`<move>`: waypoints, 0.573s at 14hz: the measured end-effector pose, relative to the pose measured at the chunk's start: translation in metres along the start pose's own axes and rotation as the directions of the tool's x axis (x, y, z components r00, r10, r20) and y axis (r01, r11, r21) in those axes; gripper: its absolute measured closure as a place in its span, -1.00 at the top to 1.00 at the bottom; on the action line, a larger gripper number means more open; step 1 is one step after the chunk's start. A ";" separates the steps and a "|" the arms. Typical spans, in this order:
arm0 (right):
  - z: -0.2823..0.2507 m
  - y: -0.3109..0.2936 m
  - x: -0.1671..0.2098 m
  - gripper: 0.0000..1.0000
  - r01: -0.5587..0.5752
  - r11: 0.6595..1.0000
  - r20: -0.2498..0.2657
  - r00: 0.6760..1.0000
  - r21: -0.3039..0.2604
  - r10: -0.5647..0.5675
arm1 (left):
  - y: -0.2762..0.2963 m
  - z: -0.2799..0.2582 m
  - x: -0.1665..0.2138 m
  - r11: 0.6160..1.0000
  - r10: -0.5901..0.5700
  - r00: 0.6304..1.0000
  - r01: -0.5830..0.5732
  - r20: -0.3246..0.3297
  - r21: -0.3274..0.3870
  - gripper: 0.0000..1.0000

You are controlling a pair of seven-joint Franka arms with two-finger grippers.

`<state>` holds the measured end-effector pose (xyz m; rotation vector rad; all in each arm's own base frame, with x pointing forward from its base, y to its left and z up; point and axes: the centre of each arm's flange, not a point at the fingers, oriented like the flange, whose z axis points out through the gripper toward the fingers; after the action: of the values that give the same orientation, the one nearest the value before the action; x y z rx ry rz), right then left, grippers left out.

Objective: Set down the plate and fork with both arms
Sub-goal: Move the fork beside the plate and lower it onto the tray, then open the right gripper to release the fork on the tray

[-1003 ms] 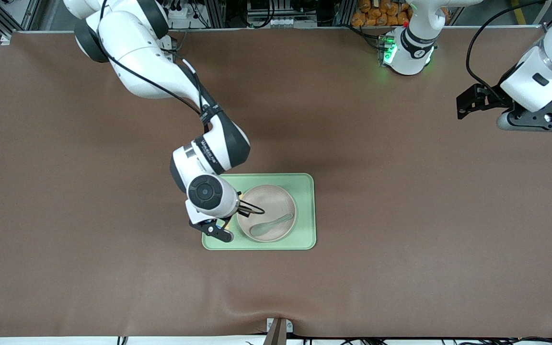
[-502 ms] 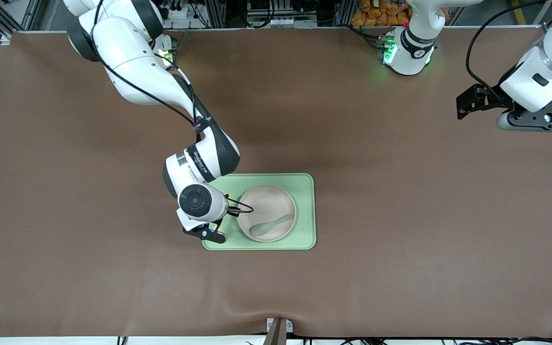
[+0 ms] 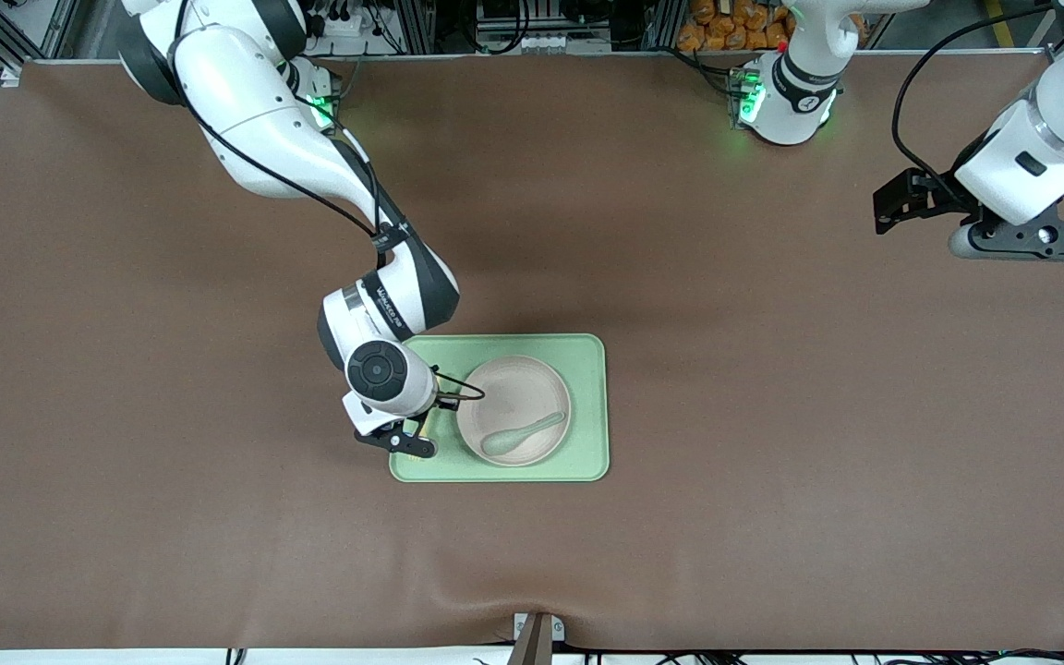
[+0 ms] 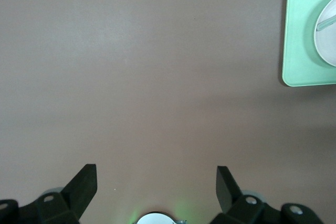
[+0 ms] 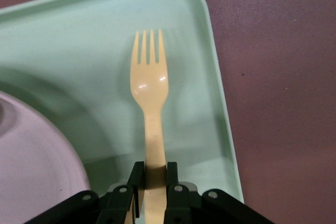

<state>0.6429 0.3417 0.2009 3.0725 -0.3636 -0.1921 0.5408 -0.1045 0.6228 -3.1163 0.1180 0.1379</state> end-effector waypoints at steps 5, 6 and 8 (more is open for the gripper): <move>0.010 -0.003 -0.009 -0.42 0.017 1.000 0.001 1.000 -0.007 -0.017 | -0.001 0.001 0.001 1.000 -0.001 1.000 0.001 0.001 0.000 1.00; 0.006 -0.002 -0.009 -0.20 0.016 1.000 0.005 1.000 -0.011 -0.016 | -0.001 0.001 0.001 1.000 -0.002 1.000 0.002 0.001 0.000 1.00; -0.015 0.001 -0.007 0.15 0.011 1.000 -0.001 1.000 -0.007 -0.011 | -0.001 0.001 0.001 1.000 -0.002 1.000 0.002 0.002 0.000 1.00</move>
<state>0.6377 0.3428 0.2168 3.0683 -0.3450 -0.1919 0.5413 -0.1038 0.6219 -3.1163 0.1152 0.1405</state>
